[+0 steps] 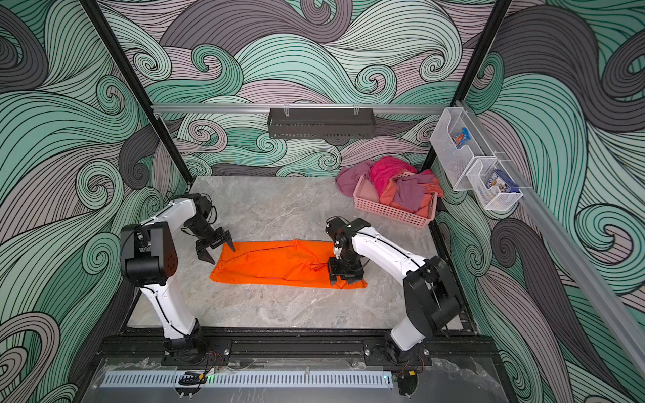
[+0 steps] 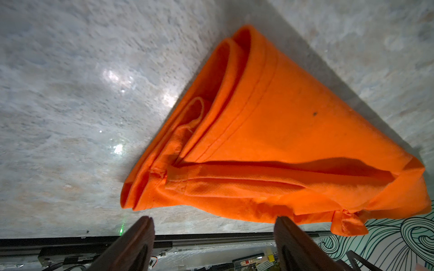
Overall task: Fold and stack t-shirts
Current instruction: Smooth out the T-shirt at the center of the board, then adjust the T-shirt at the center of the board.
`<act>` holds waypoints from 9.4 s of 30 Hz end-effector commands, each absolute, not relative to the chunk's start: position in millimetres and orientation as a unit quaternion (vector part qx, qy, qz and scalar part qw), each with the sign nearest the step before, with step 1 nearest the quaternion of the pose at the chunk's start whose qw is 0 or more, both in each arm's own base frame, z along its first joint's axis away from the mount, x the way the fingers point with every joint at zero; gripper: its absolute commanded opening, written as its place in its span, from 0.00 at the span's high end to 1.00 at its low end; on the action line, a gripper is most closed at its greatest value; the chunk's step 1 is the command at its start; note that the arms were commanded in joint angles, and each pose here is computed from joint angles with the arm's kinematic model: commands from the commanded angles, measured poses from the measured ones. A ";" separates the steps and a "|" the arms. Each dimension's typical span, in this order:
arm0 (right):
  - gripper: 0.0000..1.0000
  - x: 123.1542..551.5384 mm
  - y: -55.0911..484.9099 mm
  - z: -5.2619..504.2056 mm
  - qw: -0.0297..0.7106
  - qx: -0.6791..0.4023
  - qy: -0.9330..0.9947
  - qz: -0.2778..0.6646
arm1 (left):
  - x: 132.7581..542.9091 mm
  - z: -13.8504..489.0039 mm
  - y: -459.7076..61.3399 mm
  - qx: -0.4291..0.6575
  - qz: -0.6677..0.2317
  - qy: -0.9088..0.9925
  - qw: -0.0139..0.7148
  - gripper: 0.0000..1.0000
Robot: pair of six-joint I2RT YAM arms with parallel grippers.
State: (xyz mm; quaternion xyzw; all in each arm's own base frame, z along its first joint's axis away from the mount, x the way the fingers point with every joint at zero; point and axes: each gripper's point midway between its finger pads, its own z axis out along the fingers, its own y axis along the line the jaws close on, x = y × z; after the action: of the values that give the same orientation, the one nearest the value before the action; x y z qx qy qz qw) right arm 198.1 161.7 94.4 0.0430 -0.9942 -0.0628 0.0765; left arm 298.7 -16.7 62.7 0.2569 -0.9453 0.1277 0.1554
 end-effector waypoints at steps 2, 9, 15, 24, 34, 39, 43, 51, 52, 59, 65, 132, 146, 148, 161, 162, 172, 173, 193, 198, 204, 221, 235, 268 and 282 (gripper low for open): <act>0.76 228.5 165.8 95.2 0.049 0.053 -0.997 -0.040 | 302.5 65.7 -16.9 0.264 0.135 -0.942 0.158 0.16; 1.00 251.7 179.2 61.9 0.063 0.076 -0.995 -0.034 | 299.4 66.2 -16.8 0.265 0.135 -0.942 0.156 0.16; 1.00 272.3 186.1 58.7 0.046 0.086 -0.995 -0.030 | 296.1 67.7 -16.1 0.265 0.131 -0.942 0.156 0.16; 1.00 289.9 179.0 79.5 0.006 0.080 -0.996 -0.036 | 296.6 66.5 -16.2 0.265 0.132 -0.942 0.157 0.16; 1.00 281.9 184.4 44.8 0.050 0.083 -0.994 -0.050 | 297.2 64.0 -17.1 0.265 0.134 -0.941 0.160 0.16; 1.00 280.2 191.1 48.0 0.051 0.085 -0.993 -0.064 | 297.4 62.5 -17.1 0.263 0.135 -0.941 0.162 0.16; 1.00 277.8 196.8 55.8 0.050 0.084 -0.992 -0.084 | 297.5 61.0 -17.9 0.262 0.137 -0.941 0.164 0.16; 1.00 255.2 213.7 70.2 0.059 0.087 -0.987 -0.123 | 297.8 58.0 -17.6 0.261 0.136 -0.941 0.166 0.16; 1.00 250.4 214.2 69.3 0.063 0.089 -0.987 -0.122 | 298.1 56.9 -17.3 0.261 0.137 -0.941 0.166 0.16; 1.00 232.9 210.0 64.3 0.079 0.089 -0.986 -0.117 | 299.2 49.9 -16.2 0.257 0.134 -0.942 0.170 0.16; 1.00 233.7 214.1 66.3 0.078 0.090 -0.985 -0.124 | 299.3 39.0 -13.9 0.258 0.128 -0.942 0.174 0.20; 1.00 230.3 235.0 8.9 0.129 0.082 -0.978 -0.141 | 363.8 90.3 24.0 0.319 0.208 -0.923 0.064 1.00; 1.00 229.3 234.3 2.6 0.136 0.088 -0.977 -0.137 | 419.1 178.1 6.0 0.281 0.312 -0.906 -0.051 0.94; 1.00 228.9 234.1 2.2 0.137 0.087 -0.977 -0.136 | 416.6 184.1 4.3 0.277 0.314 -0.906 -0.057 0.93; 1.00 225.6 232.5 0.3 0.141 0.088 -0.977 -0.135 | 358.8 141.5 -3.2 0.296 0.285 -0.911 0.018 0.94; 1.00 225.7 232.9 0.6 0.141 0.089 -0.977 -0.136 | 353.9 138.8 -1.7 0.298 0.278 -0.913 0.024 0.94; 1.00 225.7 234.3 -0.9 0.144 0.089 -0.976 -0.138 | 307.6 116.4 26.9 0.347 0.179 -0.918 0.076 1.00; 1.00 225.2 233.9 -1.1 0.146 0.088 -0.976 -0.138 | 305.1 114.6 29.8 0.351 0.172 -0.917 0.078 0.98; 0.27 271.9 232.2 54.1 0.036 0.051 -0.984 -0.165 | 366.3 123.9 32.4 0.353 0.230 -0.907 0.015 0.02; 0.25 299.4 205.6 82.7 -0.014 0.004 -0.981 -0.195 | 364.9 119.4 28.9 0.345 0.230 -0.910 0.020 0.03; 0.26 300.0 177.2 79.2 -0.014 -0.022 -0.981 -0.193 | 357.4 111.4 26.3 0.347 0.230 -0.909 0.034 0.03; 0.36 341.3 109.6 80.2 -0.065 -0.138 -0.960 -0.237 | 343.1 106.6 24.8 0.347 0.220 -0.910 0.051 0.04; 0.35 319.0 77.0 77.7 -0.067 -0.162 -0.973 -0.151 | 340.7 101.7 25.2 0.353 0.216 -0.909 0.059 0.04; 1.00 430.1 118.7 55.4 -0.073 -0.100 -0.977 -0.172 | 338.3 99.2 22.6 0.353 0.213 -0.908 0.073 0.14; 1.00 513.9 162.8 58.3 -0.122 -0.005 -0.984 -0.132 | 329.8 102.3 21.9 0.352 0.205 -0.910 0.078 0.14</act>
State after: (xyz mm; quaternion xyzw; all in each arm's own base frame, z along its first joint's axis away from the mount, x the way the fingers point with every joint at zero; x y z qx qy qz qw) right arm 505.8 155.1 48.6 -0.0435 -0.9805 -0.1593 -0.1061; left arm 338.6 26.6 100.1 0.3560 -0.9086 0.2094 0.0627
